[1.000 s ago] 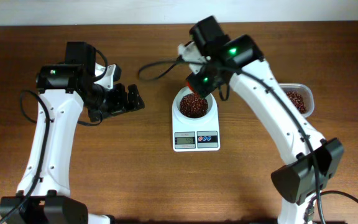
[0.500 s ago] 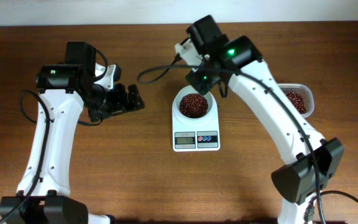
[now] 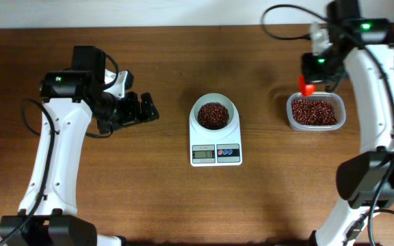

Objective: Scoop item into bowl and weigh 50g on scale
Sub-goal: 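Lower the scoop into the white bowl and pour beans with right gripper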

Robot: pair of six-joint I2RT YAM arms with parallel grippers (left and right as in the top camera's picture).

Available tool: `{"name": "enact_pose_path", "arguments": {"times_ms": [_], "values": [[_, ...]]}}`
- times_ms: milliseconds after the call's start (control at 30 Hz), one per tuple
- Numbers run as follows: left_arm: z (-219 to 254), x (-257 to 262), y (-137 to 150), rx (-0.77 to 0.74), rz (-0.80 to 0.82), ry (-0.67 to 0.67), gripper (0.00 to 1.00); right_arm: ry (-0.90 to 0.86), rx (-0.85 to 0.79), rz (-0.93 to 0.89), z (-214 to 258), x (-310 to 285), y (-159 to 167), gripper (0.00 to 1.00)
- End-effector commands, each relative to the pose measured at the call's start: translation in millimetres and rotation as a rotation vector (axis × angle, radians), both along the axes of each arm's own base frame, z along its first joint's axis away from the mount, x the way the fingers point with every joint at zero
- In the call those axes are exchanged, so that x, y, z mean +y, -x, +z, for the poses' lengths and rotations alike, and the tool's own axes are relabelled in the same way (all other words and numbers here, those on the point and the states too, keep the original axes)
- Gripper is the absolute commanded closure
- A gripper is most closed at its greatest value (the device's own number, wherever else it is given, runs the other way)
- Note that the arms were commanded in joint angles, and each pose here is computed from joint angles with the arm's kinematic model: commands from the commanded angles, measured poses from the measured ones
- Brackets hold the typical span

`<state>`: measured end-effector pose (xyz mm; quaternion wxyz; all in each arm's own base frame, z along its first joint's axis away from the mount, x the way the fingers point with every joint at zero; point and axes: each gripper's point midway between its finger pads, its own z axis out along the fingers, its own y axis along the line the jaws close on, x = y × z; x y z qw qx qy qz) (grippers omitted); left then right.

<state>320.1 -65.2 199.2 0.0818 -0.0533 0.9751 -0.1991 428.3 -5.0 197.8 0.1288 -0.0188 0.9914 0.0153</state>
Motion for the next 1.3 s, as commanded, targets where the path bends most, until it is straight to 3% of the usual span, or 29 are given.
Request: {"name": "enact_pose_path", "arguments": {"times_ms": [0,167,333,500,600,900,1100,1267], "values": [[-2.8,-1.8,-0.1,0.010,-0.002,0.007,0.01,-0.093,-0.012,-0.046,5.0,-7.0,-1.0,0.96],[-2.8,-1.8,-0.1,0.010,-0.002,0.007,0.01,-0.347,-0.058,0.108,19.7,68.5,-8.3,0.96],[-2.8,-1.8,-0.1,0.010,-0.002,0.007,0.01,-0.323,-0.103,0.369,24.0,167.6,0.2,0.96],[-2.8,-1.8,-0.1,0.010,-0.002,0.007,0.01,-0.143,-0.154,0.516,14.7,229.4,12.5,0.96],[-2.8,-1.8,-0.1,0.010,-0.002,0.007,0.01,-0.052,-0.128,0.543,-6.3,241.7,14.8,0.96],[-2.8,-1.8,-0.1,0.010,-0.002,0.007,0.01,-0.015,0.031,0.550,-71.8,245.2,16.6,0.96],[-2.8,-1.8,-0.1,0.010,-0.002,0.007,0.01,-0.195,0.151,0.588,-69.6,266.1,49.6,0.96],[-2.8,-1.8,-0.1,0.010,-0.002,0.007,0.01,-0.251,0.165,0.584,-65.6,268.1,52.3,0.96]]}}
